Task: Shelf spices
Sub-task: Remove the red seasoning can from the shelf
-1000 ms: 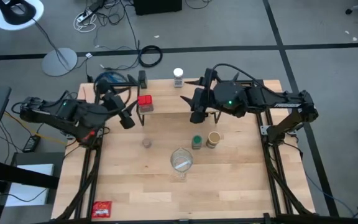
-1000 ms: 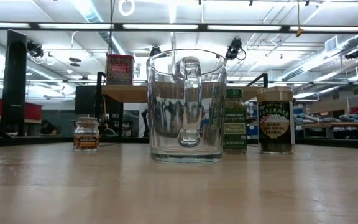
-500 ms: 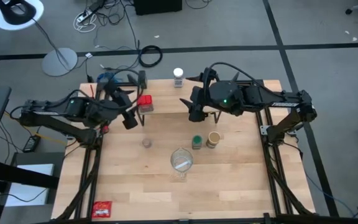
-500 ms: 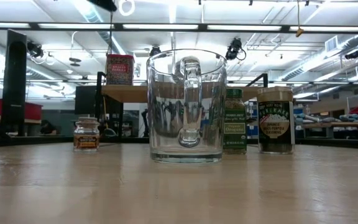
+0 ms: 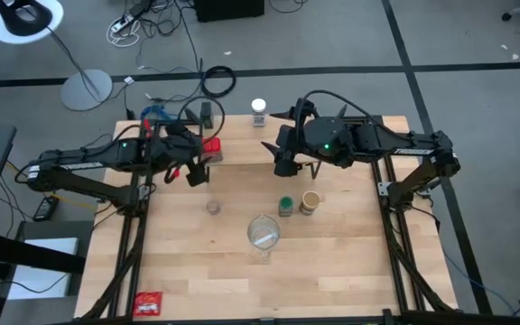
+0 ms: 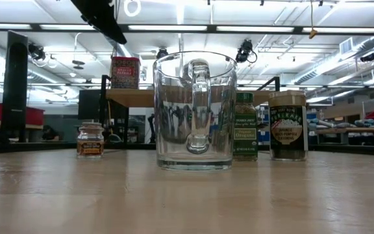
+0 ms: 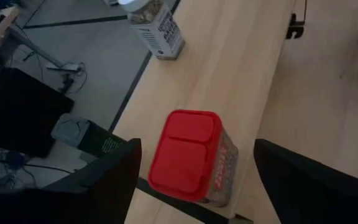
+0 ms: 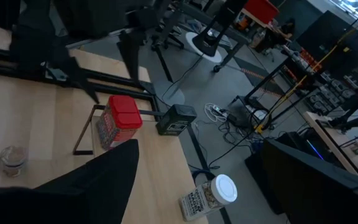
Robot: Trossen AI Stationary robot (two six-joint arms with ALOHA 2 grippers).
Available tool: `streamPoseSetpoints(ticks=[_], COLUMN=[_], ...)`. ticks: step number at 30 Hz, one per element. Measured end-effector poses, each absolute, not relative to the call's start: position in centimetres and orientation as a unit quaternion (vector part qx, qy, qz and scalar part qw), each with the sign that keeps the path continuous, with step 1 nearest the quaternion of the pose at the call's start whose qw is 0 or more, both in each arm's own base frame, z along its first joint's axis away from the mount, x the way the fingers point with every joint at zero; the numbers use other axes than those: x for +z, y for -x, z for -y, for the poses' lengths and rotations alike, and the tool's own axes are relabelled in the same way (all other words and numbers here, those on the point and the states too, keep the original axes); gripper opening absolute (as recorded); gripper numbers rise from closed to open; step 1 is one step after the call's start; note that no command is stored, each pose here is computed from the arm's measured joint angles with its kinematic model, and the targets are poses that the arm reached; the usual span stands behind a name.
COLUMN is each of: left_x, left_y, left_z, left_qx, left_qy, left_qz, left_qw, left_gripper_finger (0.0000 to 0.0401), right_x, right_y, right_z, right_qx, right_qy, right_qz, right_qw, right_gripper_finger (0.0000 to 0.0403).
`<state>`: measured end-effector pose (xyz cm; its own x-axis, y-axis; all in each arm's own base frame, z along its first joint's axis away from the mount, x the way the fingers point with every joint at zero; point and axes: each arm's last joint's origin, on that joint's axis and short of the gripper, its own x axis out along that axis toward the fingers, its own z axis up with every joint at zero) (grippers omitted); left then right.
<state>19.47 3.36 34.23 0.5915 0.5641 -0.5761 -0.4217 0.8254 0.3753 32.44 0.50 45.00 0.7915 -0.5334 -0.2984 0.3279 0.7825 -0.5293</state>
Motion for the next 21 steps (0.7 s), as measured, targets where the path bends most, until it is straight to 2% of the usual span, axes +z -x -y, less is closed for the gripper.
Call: streamPoseSetpoints(ticks=[6, 11, 21], left_x=[34.0, 34.9, 34.9], left_y=[-19.7, -20.1, -19.8], left_z=[-4.5, -5.5, -9.9], left_qx=[0.279, 0.302, 0.430], left_qy=[-0.106, -0.110, -0.017], left_qz=[-0.365, -0.320, -0.273], left_qw=[0.882, 0.891, 0.860], left_gripper_finger=[0.0317, 0.0317, 0.0317], right_x=[44.9, 44.9, 44.9], right_y=[-32.4, -32.4, -32.4], right_z=[-0.5, -0.5, -0.5], right_qx=[-0.234, -0.233, -0.233], right_qy=[0.233, 0.233, 0.233], right_qz=[-0.227, -0.228, -0.229], right_qw=[0.916, 0.916, 0.916], right_gripper_finger=[0.0336, 0.0329, 0.0322])
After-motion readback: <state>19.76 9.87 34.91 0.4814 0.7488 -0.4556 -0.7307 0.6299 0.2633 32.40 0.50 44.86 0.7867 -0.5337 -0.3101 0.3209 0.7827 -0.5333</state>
